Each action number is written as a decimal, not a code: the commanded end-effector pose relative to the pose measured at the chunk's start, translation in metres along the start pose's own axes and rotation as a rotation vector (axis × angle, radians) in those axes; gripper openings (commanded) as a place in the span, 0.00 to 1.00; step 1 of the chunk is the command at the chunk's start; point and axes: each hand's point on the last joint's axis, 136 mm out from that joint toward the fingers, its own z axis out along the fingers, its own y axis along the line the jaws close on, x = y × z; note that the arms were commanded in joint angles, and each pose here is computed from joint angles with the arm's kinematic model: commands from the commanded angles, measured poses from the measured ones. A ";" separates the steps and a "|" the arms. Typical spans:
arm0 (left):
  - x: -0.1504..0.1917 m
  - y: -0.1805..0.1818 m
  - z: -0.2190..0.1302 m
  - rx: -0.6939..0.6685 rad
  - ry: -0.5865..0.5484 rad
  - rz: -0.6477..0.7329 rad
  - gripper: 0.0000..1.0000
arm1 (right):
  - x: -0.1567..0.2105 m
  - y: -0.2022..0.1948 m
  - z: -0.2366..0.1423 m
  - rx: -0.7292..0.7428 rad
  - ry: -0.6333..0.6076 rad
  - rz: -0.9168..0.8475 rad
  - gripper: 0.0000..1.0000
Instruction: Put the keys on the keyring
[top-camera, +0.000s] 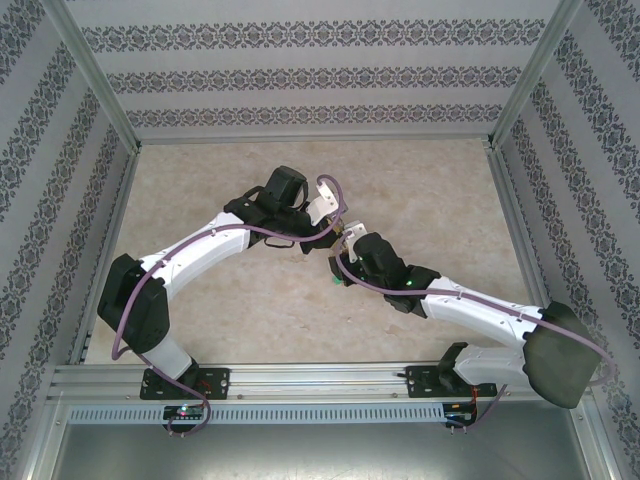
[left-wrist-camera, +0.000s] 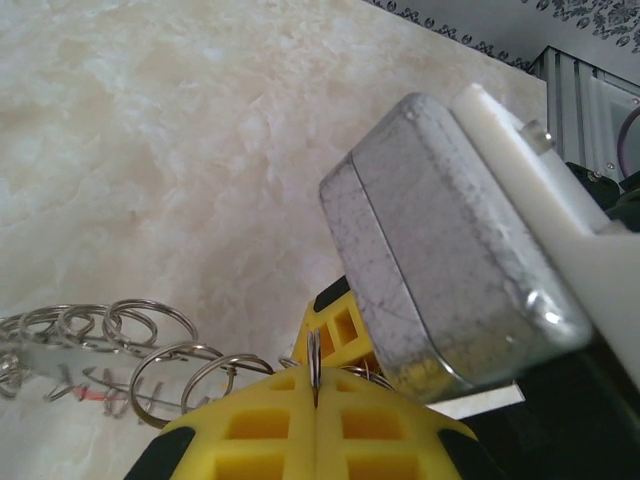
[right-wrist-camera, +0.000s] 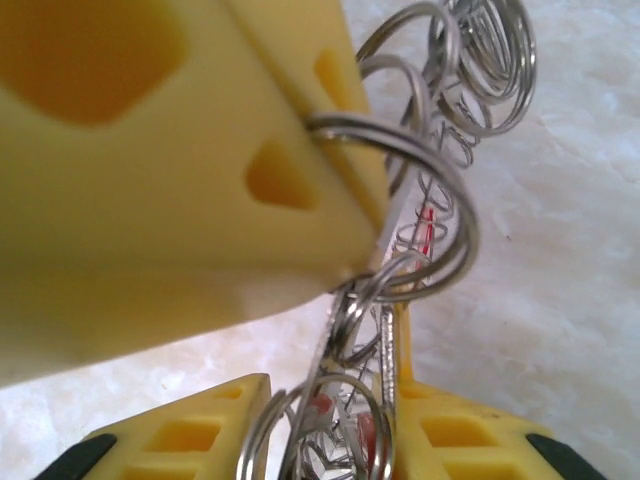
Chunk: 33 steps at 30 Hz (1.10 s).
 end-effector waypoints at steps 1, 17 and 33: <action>-0.030 -0.009 -0.010 0.018 -0.082 0.045 0.00 | -0.012 0.003 -0.002 0.011 -0.034 -0.016 0.26; -0.050 -0.001 -0.032 -0.041 -0.210 0.013 0.53 | -0.028 0.024 -0.005 -0.229 -0.071 0.143 0.10; -0.047 0.039 -0.111 -0.343 -0.456 -0.117 1.00 | -0.055 0.006 0.021 -0.517 -0.075 0.628 0.14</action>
